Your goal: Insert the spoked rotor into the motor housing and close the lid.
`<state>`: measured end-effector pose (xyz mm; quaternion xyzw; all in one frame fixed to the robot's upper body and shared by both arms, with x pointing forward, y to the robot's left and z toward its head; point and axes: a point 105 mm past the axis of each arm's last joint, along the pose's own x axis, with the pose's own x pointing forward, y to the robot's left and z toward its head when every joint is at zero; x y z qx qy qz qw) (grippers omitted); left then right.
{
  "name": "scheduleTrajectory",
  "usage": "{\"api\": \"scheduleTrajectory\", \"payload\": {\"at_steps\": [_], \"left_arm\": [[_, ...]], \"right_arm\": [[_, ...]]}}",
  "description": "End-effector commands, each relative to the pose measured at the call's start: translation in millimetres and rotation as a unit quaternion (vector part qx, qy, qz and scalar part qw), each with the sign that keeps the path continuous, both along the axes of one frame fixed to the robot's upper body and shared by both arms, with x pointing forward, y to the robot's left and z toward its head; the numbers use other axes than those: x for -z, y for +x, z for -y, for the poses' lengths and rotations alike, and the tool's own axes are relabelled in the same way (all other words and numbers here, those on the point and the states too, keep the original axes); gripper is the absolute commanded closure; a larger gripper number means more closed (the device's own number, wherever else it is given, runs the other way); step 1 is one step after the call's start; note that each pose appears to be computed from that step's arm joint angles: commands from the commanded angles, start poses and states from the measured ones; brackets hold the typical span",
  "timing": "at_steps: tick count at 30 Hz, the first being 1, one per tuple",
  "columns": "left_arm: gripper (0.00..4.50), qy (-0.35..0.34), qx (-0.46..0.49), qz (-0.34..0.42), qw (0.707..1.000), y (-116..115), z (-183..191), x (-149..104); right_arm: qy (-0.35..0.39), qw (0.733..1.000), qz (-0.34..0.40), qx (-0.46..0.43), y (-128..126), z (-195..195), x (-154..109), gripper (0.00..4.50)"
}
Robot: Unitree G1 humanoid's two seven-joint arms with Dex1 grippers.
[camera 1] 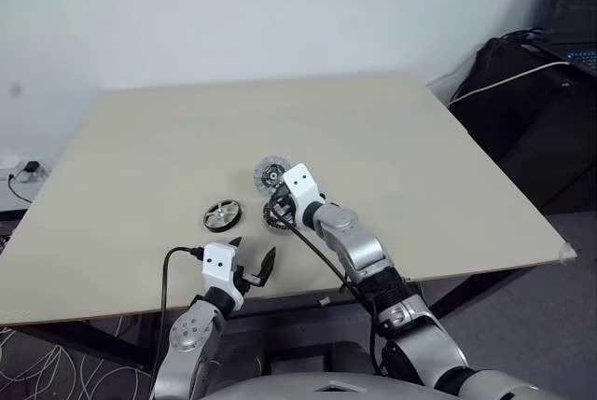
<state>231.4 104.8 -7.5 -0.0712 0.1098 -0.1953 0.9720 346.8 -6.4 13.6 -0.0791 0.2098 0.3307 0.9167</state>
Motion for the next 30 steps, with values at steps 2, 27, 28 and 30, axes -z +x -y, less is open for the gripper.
{"api": "scheduleTrajectory", "payload": {"at_steps": [2,27,28,30], "left_arm": [[0.0,-0.009,-0.001,0.023,1.0,4,1,-11],[0.0,-0.011,0.001,0.022,1.0,4,1,-11],[0.0,-0.011,0.001,0.022,1.0,4,1,-11],[0.0,-0.012,0.0,0.023,1.0,5,1,-12]], "right_arm": [[-0.035,0.999,-0.019,0.012,2,14,19,4.48],[-0.062,0.998,-0.026,0.009,-6,25,30,4.48],[-0.074,0.996,-0.039,0.014,-9,31,38,4.48],[-0.083,0.995,-0.044,0.015,-11,35,41,4.48]]}}
